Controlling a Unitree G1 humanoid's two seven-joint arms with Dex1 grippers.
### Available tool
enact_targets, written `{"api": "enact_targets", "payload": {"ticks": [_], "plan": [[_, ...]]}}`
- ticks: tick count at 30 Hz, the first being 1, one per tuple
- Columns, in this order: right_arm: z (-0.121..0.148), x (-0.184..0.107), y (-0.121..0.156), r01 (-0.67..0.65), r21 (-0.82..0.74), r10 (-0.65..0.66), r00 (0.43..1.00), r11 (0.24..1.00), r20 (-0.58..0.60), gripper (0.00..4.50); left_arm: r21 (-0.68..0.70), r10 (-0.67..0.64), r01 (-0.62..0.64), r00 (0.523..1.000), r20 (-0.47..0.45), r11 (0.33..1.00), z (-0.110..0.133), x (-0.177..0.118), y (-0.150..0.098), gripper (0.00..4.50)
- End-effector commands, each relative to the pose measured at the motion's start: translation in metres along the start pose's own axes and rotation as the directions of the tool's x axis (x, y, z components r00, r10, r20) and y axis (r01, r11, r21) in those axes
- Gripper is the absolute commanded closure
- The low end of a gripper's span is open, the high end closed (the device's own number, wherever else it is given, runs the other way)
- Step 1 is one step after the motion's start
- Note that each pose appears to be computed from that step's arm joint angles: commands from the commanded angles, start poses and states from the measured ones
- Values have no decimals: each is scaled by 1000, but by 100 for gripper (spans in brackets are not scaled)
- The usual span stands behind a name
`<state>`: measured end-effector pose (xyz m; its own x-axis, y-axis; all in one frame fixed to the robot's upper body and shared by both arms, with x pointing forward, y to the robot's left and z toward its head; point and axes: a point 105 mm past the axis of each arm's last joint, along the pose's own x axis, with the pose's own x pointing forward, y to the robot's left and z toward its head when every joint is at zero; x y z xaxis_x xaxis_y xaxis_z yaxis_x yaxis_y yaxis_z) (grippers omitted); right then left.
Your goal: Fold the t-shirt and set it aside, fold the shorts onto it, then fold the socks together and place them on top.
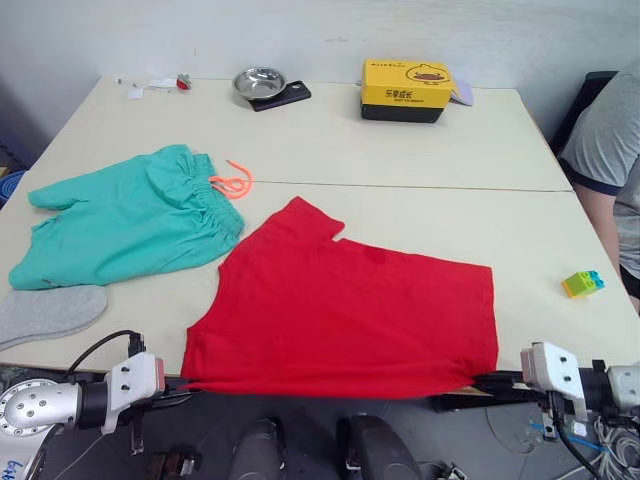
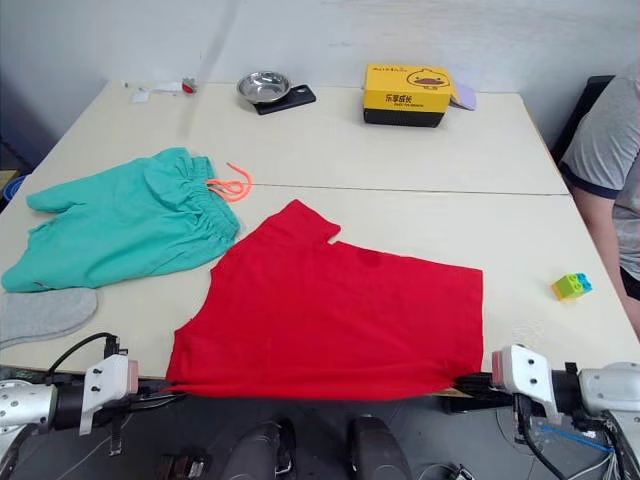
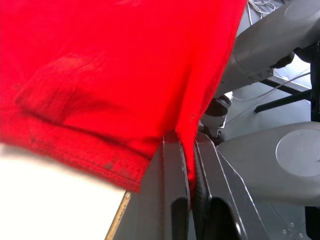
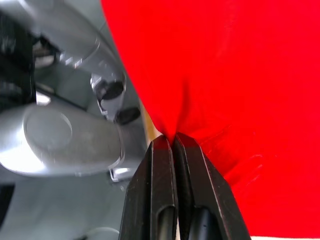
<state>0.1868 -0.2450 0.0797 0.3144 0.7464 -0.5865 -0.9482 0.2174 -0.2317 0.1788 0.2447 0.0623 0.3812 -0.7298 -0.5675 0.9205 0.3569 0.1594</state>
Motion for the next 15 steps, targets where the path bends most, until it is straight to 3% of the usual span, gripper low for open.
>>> {"api": "enact_targets", "payload": {"ticks": [1,2,6,10,15], "plan": [[-1,3,-6,56,2,-56,998,998,17,447,-4,16,-16,1000,22,1000,5,-2,3,450],[0,3,-8,70,12,-70,997,997,25,447,-17,16,-16,999,35,1000,7,-2,4,450],[7,2,-5,34,76,-38,998,997,57,355,-75,1,5,997,81,997,16,-7,1,353],[14,-8,2,-13,117,5,998,993,67,217,-103,-4,11,998,67,995,16,-22,2,228],[32,-33,-7,2,289,-29,996,957,90,41,-218,74,-55,994,77,974,21,-54,16,69]]}}
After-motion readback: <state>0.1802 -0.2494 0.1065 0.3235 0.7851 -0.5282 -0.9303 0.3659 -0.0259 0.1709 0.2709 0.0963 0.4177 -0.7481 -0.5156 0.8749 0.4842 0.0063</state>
